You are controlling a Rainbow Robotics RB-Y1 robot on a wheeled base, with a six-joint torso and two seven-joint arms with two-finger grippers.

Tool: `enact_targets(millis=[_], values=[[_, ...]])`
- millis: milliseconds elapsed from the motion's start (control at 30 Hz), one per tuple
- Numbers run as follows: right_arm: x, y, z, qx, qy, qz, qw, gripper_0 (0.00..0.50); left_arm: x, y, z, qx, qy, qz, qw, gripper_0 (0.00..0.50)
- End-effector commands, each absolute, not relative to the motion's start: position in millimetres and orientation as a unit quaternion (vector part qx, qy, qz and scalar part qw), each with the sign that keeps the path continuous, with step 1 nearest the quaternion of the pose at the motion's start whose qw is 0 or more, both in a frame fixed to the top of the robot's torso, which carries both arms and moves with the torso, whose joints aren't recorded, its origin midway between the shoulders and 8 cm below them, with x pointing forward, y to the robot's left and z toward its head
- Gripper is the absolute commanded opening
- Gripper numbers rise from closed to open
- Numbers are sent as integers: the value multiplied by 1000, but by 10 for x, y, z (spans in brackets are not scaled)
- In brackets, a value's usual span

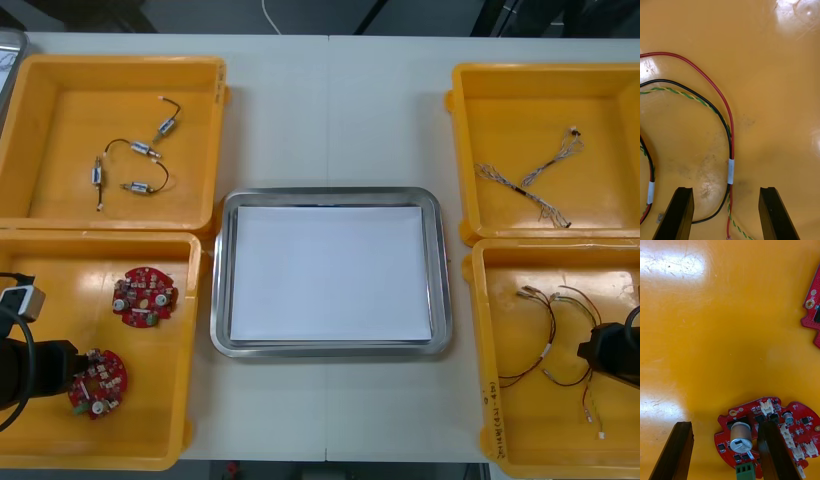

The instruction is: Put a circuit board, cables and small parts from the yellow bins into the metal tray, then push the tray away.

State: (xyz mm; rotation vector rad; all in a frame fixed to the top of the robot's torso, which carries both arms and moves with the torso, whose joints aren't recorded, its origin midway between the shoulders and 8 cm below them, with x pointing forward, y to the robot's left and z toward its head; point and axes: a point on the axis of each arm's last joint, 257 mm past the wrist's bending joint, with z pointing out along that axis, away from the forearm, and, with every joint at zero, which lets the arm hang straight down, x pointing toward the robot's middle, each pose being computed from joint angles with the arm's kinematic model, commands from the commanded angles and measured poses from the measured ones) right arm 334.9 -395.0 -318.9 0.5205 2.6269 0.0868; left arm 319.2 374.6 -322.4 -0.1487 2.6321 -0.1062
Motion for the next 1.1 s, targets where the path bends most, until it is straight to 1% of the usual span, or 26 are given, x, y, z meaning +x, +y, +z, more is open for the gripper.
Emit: enact_targets(millis=[33, 233, 467, 500, 533, 567, 600, 633, 667, 767, 800, 833, 900, 933, 967, 1000, 1100], values=[[3291, -3893, -3347, 201, 954, 37, 220, 500, 3062, 3749, -3335, -12, 971, -25, 239, 500], [3333, -3892, -3431, 203, 952, 42, 224, 500, 3053, 3718, -3374, -11, 971, -25, 239, 500], [3295, -3912, -3508, 207, 954, 41, 215, 500, 3047, 3704, -3394, -14, 970, -27, 243, 500], [3289, -3913, -3532, 208, 954, 42, 213, 500, 3035, 3694, -3408, -13, 970, -28, 242, 471], [3290, -3919, -3552, 210, 953, 44, 212, 500, 3033, 3680, -3417, -12, 970, -28, 242, 364], [3292, -3924, -3558, 210, 953, 43, 213, 500, 3030, 3678, -3421, -12, 970, -28, 242, 310], [3294, -3931, -3568, 210, 953, 43, 213, 500, 3029, 3661, -3432, -10, 969, -29, 243, 147], [3294, -3931, -3568, 210, 953, 43, 213, 500, 3029, 3661, -3432, -10, 969, -29, 243, 147], [3294, -3935, -3568, 210, 953, 43, 213, 500, 3041, 3652, -3431, -8, 969, -30, 247, 0], [3292, -3933, -3581, 213, 953, 43, 211, 500, 3047, 3643, -3435, -4, 968, -29, 249, 0], [3280, -3928, -3590, 213, 953, 43, 209, 454, 3050, 3641, -3431, -3, 968, -28, 250, 0], [3277, -3934, -3595, 214, 953, 43, 209, 426, 3051, 3645, -3430, -2, 968, -27, 250, 0], [3278, -3923, -3598, 213, 954, 42, 209, 297, 3061, 3649, -3422, -3, 968, -27, 251, 0], [3278, -3928, -3596, 213, 954, 42, 209, 297, 3073, 3648, -3409, -2, 967, -27, 253, 0], [3272, -3917, -3610, 214, 954, 43, 207, 49, 3085, 3650, -3397, -2, 967, -28, 254, 0], [3264, -3923, -3625, 216, 954, 44, 205, 0, 3098, 3647, -3381, -3, 966, -29, 256, 0], [3264, -3923, -3625, 216, 954, 44, 205, 0, 3122, 3653, -3346, -4, 966, -29, 258, 0]])
